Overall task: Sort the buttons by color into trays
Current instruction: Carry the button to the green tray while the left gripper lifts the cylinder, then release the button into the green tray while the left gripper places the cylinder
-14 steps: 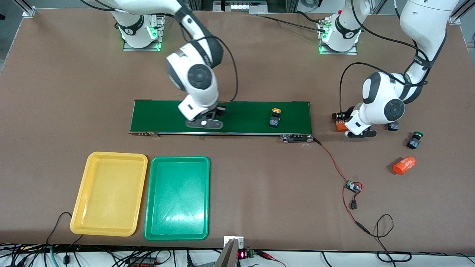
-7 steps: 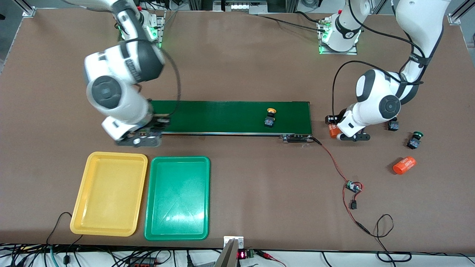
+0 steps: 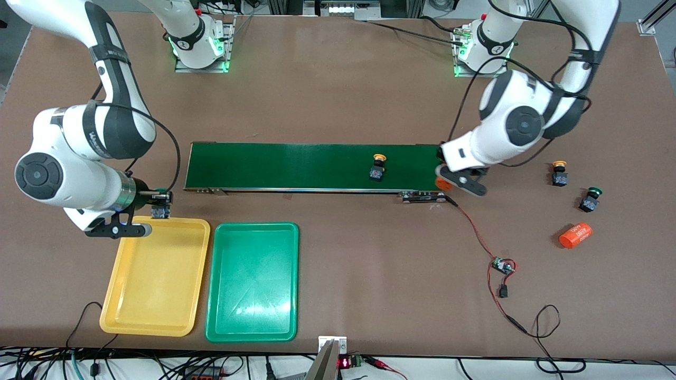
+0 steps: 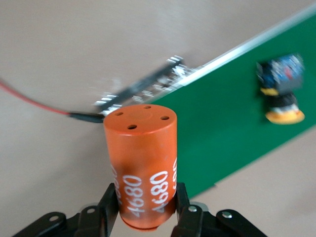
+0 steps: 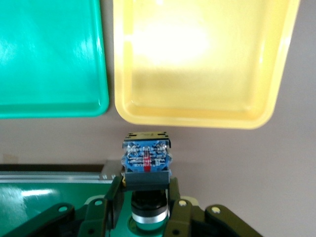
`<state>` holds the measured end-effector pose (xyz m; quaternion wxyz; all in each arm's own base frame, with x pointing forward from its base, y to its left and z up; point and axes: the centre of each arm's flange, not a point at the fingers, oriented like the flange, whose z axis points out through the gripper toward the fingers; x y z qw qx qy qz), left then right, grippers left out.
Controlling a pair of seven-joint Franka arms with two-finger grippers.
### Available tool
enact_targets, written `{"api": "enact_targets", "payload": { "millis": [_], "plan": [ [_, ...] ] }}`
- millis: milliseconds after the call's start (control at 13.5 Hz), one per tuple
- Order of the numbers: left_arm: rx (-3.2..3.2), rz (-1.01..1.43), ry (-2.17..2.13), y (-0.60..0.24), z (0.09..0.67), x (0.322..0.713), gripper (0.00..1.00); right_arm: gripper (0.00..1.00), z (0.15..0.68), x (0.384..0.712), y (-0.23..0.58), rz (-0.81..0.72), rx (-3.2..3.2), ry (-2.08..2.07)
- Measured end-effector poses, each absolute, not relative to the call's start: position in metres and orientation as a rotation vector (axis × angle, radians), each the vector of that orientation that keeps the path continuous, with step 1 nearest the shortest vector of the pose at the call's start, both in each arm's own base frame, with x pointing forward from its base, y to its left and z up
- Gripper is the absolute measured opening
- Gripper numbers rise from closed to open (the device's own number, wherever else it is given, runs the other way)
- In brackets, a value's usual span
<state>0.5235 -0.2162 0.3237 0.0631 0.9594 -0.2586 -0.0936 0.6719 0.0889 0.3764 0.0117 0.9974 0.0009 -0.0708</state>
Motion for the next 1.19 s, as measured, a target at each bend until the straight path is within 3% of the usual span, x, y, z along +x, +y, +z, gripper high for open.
{"api": "enact_targets", "payload": {
  "millis": [296, 815, 1185],
  "plan": [
    [2.76, -0.308, -1.134, -0.267, 0.318, 0.496, 0.5, 0.4, 0.347, 0.691, 0.133, -0.074, 3.143, 0.038],
    [2.474, -0.332, -1.868, -0.266, 0.283, 0.498, 0.5, 0.4, 0.254, 0.704, 0.196, 0.145, 3.18, 0.155],
    [2.391, -0.356, -2.053, -0.287, 0.265, 0.488, 0.5, 0.4, 0.23, 0.708, 0.201, 0.183, 3.184, 0.163]
  ]
}}
